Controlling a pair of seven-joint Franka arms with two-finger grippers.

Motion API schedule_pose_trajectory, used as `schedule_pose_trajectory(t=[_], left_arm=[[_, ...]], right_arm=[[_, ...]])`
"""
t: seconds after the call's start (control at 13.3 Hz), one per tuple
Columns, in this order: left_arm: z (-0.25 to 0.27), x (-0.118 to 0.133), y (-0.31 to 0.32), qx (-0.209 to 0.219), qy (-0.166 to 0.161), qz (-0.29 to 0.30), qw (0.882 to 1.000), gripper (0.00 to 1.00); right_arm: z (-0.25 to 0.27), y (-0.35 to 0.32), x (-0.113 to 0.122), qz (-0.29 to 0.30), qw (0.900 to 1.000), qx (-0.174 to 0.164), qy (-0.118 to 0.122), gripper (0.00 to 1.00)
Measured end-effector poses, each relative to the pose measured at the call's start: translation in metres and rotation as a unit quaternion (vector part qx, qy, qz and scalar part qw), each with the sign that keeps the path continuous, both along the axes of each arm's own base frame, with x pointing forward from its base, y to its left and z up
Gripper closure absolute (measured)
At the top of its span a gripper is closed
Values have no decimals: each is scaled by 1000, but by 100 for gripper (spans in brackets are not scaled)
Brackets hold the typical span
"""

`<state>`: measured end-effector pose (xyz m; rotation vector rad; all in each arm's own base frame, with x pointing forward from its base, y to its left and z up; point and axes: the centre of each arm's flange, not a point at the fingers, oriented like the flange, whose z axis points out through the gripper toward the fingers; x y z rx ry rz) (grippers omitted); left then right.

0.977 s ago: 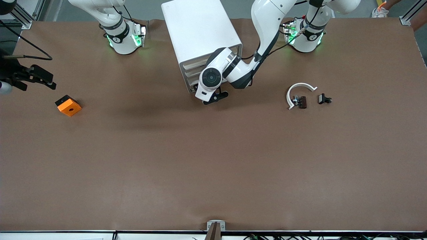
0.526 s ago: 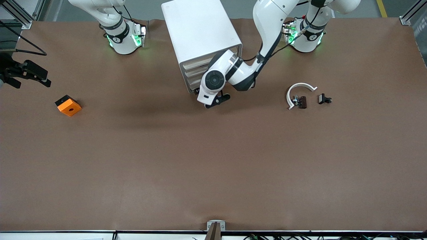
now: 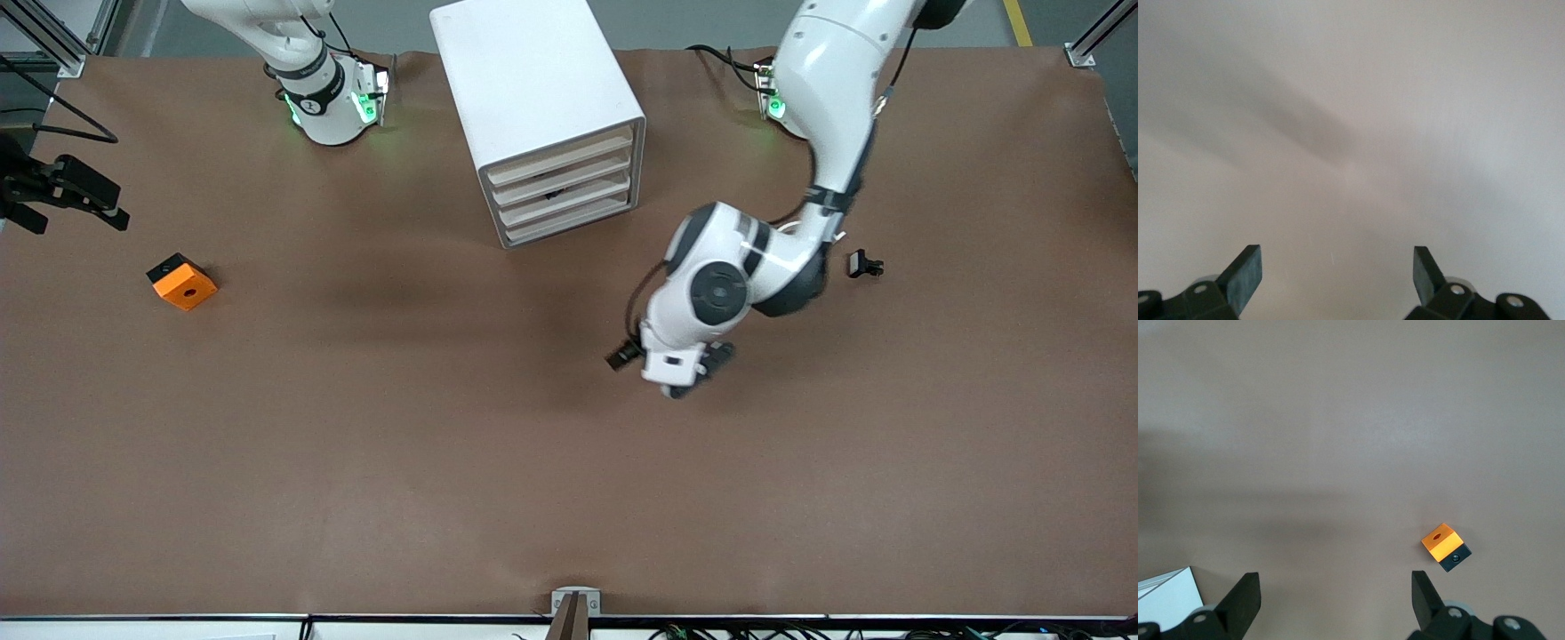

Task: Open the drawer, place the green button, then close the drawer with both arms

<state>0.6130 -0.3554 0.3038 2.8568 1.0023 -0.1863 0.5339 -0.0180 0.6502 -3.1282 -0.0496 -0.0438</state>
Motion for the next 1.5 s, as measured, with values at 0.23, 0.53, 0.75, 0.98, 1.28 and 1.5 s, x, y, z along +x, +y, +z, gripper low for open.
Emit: schedule_pose_trajectory(t=[0.23, 0.53, 0.75, 0.98, 1.28, 1.5], left_arm=[[55, 37, 82, 19, -31, 37, 999, 0], [112, 56, 166, 36, -65, 31, 997, 0], [155, 61, 231, 39, -88, 10, 995, 0], [208, 43, 281, 43, -86, -43, 994, 0], [278, 0, 315, 44, -79, -107, 990, 0], [297, -23, 324, 43, -85, -186, 978, 0]], right_arm=[[0, 2, 0, 2, 1000, 0, 0, 0], [0, 4, 0, 4, 1000, 0, 0, 0], [0, 5, 0, 5, 1000, 0, 0, 0], [1, 6, 0, 6, 1000, 0, -1, 0], [2, 6, 0, 6, 1000, 0, -2, 0], [2, 6, 0, 6, 1000, 0, -2, 0]])
